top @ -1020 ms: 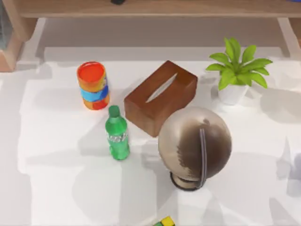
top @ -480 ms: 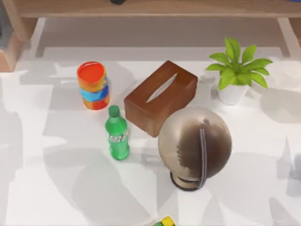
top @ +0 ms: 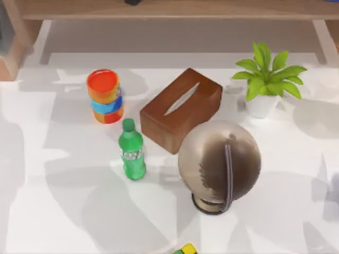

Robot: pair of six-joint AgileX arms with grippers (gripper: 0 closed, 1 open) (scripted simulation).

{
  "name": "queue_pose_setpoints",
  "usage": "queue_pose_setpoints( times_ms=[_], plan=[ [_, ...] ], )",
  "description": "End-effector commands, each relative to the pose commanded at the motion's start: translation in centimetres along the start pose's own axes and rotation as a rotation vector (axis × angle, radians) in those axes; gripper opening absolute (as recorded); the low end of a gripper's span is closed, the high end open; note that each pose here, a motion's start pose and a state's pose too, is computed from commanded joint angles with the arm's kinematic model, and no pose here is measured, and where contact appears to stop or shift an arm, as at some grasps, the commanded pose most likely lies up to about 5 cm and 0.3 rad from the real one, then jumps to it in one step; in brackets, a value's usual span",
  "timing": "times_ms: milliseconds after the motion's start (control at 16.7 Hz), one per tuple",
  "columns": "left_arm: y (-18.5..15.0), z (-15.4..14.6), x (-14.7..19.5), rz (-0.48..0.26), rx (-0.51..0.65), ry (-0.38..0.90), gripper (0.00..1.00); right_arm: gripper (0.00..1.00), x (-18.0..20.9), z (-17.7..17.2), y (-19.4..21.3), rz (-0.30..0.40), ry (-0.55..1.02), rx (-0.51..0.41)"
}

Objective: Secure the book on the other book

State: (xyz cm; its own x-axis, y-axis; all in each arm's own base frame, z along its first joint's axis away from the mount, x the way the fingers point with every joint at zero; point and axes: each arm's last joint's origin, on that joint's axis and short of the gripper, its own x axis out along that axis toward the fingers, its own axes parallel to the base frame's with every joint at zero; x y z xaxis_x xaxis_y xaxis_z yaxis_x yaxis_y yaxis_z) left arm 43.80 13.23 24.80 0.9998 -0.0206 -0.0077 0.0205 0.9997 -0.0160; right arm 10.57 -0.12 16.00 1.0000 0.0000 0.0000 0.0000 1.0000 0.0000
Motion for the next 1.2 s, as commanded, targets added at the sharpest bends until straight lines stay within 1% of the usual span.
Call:
queue_pose_setpoints(
  times_ms=[300, 600, 840, 1200],
  plan=[
    [-0.6, 1.5, 1.3, 0.011, 0.001, -0.005, 1.0, 1.0, 0.0, 0.0, 0.0, 0.0, 0.0, 0.0],
    [0.4, 0.1, 2.8, 0.006, 0.001, -0.004, 1.0, 1.0, 0.0, 0.0, 0.0, 0.0, 0.0, 0.0],
    [0.3, 0.0, 3.0, 0.003, 0.001, -0.004, 1.0, 1.0, 0.0, 0.0, 0.0, 0.0, 0.0, 0.0],
    [0.3, 0.0, 3.0, 0.003, 0.001, -0.004, 0.55, 1.0, 0.0, 0.0, 0.0, 0.0, 0.0, 0.0]
  ],
)
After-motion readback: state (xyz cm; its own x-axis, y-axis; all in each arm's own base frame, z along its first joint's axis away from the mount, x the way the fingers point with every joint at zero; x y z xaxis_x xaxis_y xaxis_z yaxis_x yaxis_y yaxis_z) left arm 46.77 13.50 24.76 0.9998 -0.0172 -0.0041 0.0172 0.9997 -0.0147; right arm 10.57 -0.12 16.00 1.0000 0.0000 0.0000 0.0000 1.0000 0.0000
